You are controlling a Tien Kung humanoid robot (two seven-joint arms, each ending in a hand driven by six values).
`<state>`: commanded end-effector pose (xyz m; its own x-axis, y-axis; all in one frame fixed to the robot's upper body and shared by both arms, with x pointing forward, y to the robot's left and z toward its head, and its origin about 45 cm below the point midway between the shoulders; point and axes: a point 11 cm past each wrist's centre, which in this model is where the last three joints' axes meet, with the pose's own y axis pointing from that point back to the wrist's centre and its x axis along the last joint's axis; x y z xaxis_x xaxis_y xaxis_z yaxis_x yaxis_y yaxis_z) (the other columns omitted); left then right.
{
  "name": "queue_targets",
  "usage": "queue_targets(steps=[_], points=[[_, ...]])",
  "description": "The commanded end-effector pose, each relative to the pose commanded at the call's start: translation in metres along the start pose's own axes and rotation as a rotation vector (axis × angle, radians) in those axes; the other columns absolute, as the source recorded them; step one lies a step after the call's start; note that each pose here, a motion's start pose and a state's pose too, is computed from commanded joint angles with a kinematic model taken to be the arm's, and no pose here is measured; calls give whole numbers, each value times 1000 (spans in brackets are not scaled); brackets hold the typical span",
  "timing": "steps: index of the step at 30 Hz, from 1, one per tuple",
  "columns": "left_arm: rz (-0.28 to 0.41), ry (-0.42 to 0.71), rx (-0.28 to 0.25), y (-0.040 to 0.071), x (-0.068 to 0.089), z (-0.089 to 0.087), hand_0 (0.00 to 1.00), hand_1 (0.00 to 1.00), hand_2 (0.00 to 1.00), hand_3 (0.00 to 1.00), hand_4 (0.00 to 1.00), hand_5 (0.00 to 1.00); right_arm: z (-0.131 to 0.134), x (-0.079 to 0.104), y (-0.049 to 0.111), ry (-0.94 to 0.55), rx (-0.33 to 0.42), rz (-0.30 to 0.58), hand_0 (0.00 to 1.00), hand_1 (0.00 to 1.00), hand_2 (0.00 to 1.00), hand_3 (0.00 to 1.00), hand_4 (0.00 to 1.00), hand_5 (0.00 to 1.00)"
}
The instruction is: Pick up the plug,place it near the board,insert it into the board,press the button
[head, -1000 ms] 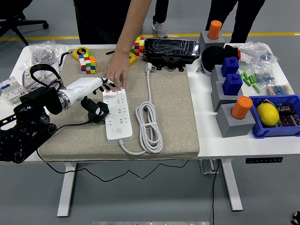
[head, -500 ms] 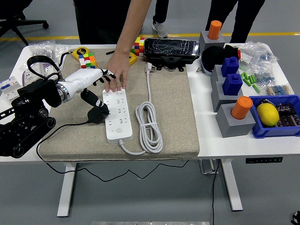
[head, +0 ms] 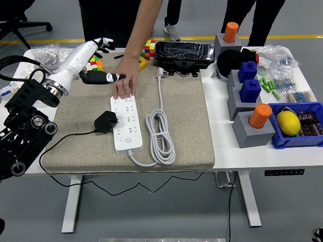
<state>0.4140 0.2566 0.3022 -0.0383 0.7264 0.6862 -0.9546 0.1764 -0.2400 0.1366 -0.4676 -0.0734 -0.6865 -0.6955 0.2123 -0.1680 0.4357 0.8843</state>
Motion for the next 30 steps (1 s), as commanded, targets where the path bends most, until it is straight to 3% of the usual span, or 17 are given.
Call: queue_targets(steps=[1,2,6,7,8,10,15,21,24,30], points=[[58,49,-4,4,7,2,855,910,878,886,998,907,1,0,0,-1,0,0,779,719,717,751,998,912],[113,88,10,8,12,1,951,973,929,910,998,998,1,0,0,-1,0,1,779,719,717,751,998,913],[290,141,110,31,27,-10,951,973,929,910,998,998,0,0,0,-2,2,2,779,719,717,751,998,913],[312,138,146,36,28,-14,951,973,929,910,998,998,0,0,0,-2,2,3,779,719,717,751,998,913],[319,130,179,41,28,-17,998,998,996,984,998,998,0,0,0,-3,2,3,779,719,717,751,998,913],[300,111,247,50,25,-24,998,998,996,984,998,998,1,1,0,-4,0,4,779,719,717,751,998,913],[161,62,442,74,7,-45,998,998,998,998,998,998,4,1,0,-6,-5,3,780,719,717,751,998,914],[-105,-63,674,103,-22,-73,998,998,997,994,998,998,4,1,0,-6,-5,3,780,719,717,751,998,914],[-235,-99,680,114,-39,-74,998,998,997,994,998,998,3,1,0,-3,-4,3,780,719,717,751,998,914],[-333,-105,676,133,-60,-70,998,998,988,988,998,998,5,4,-1,-1,-9,9,780,720,718,751,998,915]])
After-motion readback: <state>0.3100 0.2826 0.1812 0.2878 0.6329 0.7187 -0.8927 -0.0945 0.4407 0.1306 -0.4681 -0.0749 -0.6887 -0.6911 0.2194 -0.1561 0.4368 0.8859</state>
